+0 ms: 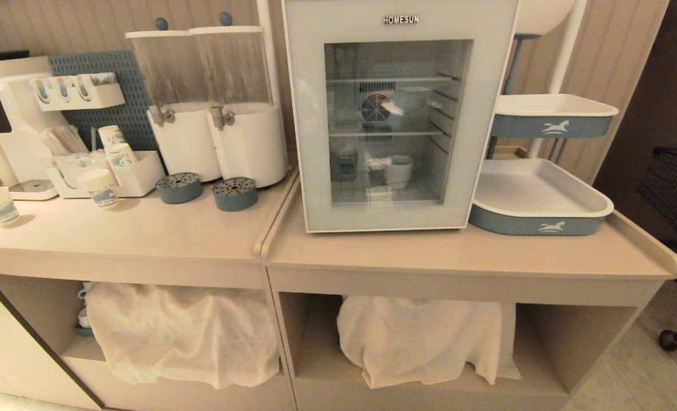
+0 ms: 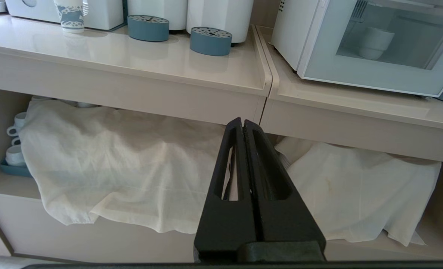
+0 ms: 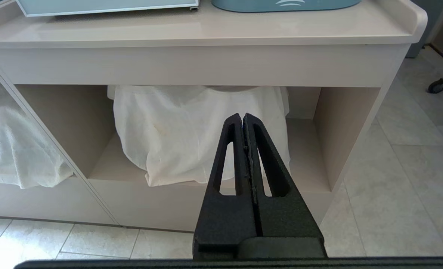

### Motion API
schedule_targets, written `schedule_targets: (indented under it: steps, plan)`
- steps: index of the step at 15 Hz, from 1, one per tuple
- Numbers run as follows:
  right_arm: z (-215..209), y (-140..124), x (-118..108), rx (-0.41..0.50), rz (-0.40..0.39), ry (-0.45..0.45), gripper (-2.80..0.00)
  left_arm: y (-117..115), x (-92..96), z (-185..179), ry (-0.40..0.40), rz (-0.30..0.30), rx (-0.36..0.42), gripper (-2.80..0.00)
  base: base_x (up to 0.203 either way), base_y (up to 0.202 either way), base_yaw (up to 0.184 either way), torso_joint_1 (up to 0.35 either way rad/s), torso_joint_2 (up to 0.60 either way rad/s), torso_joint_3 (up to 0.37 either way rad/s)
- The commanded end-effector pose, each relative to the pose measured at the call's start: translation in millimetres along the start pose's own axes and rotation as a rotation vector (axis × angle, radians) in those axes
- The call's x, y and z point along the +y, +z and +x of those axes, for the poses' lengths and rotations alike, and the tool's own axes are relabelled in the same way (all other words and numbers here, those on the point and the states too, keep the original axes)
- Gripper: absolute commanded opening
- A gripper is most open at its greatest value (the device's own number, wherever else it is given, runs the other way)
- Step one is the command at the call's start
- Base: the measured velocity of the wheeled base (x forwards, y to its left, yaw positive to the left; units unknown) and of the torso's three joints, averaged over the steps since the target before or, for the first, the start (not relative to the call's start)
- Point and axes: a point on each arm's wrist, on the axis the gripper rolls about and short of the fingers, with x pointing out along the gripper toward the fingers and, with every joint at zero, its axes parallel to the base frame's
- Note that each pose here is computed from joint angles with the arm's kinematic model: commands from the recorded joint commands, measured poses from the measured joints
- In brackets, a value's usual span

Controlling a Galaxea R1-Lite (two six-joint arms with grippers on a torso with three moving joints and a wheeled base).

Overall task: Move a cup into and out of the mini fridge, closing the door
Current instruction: Open the freezer door

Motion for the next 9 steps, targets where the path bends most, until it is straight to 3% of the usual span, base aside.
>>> schedule_targets:
  steps: [1, 9]
  plan:
    - [0.2, 0.0, 0.0, 0.004, 0.001, 0.001, -2.80, -11.1, 1.8, 1.7, 0.005, -0.002, 0.036, -2.80, 0.000, 0.000, 0.000, 0.000, 0.00, 0.000]
    - [0.4, -0.2, -0.2, 0.003, 0.023, -0.007, -2.80, -11.2, 1.9, 1.7, 0.006, -0.002, 0.037, -2.80, 0.000, 0.000, 0.000, 0.000, 0.00, 0.000]
